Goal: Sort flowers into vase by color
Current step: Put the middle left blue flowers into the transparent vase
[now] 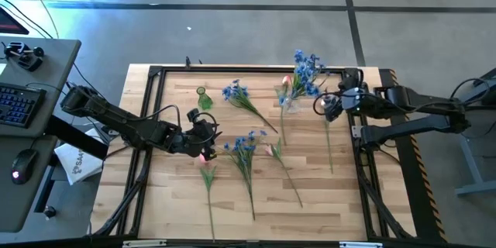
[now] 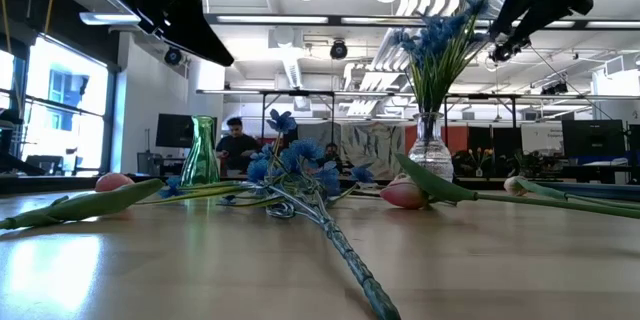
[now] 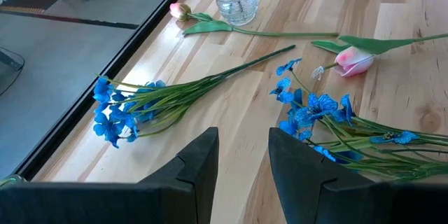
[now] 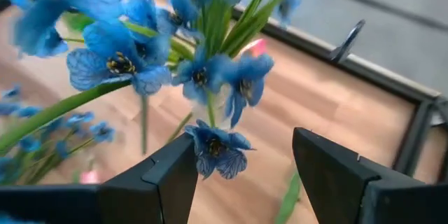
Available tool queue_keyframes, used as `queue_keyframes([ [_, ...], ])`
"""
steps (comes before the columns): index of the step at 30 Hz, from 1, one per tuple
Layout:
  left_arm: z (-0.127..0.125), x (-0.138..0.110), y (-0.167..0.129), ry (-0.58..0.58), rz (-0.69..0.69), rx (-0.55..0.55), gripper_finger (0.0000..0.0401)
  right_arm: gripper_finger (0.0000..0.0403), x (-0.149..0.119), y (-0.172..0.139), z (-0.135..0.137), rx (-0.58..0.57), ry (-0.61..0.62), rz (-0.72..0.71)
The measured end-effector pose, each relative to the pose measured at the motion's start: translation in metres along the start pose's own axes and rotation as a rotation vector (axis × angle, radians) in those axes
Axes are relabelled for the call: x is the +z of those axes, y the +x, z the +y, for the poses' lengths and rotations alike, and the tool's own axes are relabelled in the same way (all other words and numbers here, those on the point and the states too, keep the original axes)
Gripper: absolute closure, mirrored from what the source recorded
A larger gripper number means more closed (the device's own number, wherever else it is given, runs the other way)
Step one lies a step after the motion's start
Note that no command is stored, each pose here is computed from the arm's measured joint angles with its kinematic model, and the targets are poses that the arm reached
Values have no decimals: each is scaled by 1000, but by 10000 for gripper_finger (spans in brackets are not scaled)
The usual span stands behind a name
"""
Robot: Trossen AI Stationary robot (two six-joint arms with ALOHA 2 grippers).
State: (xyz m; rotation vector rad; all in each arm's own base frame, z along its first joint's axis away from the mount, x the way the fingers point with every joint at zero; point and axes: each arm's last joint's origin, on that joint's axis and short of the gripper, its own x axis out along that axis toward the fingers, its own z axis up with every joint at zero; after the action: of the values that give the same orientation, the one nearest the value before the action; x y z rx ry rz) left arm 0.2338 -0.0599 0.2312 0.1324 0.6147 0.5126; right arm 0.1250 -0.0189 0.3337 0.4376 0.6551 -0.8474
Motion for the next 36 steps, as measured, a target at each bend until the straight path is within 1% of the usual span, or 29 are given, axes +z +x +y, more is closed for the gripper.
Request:
queue_keyframes([
  [2,0,0,0,-1,0,0,286,179,-2,-2,0,50,-2,40],
  [4,0,0,0,-4,0,-1,286,179,-6,-3,3,116,-21,115],
  [6,0,0,0,-8,1,-1,286,179,-13,0,6,155,-57,191],
  [8,0,0,0,-7,2,-1,286,179,-23,6,8,162,-90,247],
  [10,0,0,0,-7,2,-1,286,179,-35,15,9,137,-105,279],
  [12,0,0,0,-6,3,-1,286,179,-45,25,10,87,-98,265],
  [15,0,0,0,0,3,-3,286,179,-53,37,12,21,-66,162],
  [17,0,0,0,3,3,-3,286,179,-55,44,15,32,-61,108],
  [18,0,0,0,3,3,-3,286,179,-56,48,18,65,-67,94],
  [19,0,0,0,3,3,-3,286,179,-58,51,23,122,-76,91],
  [22,0,0,0,3,3,-3,286,179,-66,65,39,380,-149,125],
  [23,0,0,0,3,3,-3,286,179,-69,70,44,442,-180,124],
  [25,0,0,0,3,4,-3,286,180,-75,81,51,495,-224,71],
  [26,0,0,0,3,3,-3,286,182,-76,86,54,488,-228,32],
  [27,0,0,0,3,3,-3,286,187,-75,90,55,453,-230,-14],
  [29,0,0,0,3,3,-3,286,201,-73,95,54,329,-231,-112],
  [32,0,-1,0,4,4,-3,286,227,-63,96,48,113,-185,-245],
  [34,0,0,0,4,3,-3,286,247,-54,94,44,25,-138,-300],
  [36,0,0,0,3,3,-3,286,266,-46,93,38,-28,-98,-328],
])
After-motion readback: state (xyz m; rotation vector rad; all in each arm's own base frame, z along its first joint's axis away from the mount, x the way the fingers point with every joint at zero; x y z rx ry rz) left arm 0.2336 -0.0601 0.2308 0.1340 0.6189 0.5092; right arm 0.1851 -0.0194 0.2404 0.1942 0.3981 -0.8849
